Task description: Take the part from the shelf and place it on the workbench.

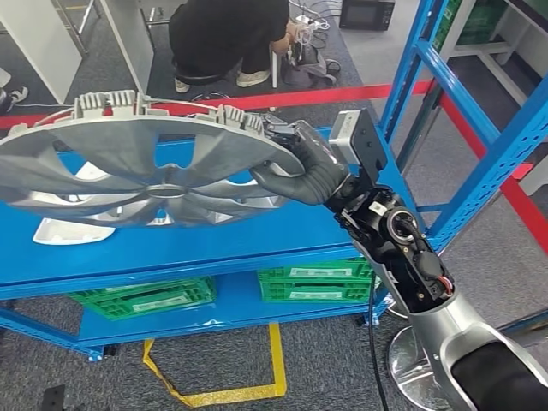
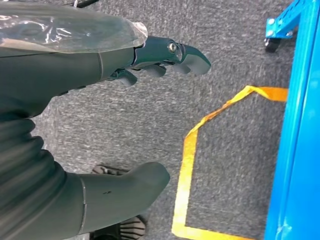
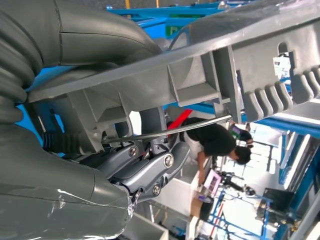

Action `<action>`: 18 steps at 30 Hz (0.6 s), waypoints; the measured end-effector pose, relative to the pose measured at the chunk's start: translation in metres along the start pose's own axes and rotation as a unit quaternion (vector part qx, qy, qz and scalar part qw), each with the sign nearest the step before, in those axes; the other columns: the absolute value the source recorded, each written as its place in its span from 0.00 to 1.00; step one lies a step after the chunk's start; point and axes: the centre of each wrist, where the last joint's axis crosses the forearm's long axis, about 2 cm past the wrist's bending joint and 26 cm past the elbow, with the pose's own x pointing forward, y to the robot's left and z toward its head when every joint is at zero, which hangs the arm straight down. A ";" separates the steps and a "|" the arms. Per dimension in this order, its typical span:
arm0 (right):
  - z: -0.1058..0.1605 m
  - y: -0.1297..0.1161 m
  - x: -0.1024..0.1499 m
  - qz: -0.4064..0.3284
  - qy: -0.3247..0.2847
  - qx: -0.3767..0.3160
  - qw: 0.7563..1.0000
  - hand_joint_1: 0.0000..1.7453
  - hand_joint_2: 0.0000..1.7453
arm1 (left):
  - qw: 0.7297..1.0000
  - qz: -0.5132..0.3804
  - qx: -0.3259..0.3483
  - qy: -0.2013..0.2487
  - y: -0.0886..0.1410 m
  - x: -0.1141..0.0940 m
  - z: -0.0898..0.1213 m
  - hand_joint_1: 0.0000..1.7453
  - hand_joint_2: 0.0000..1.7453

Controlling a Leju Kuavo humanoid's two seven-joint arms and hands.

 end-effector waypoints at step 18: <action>0.002 0.000 -0.007 -0.006 0.015 -0.002 1.000 1.00 1.00 | 1.000 -0.002 0.004 0.002 0.003 0.000 0.000 0.00 1.00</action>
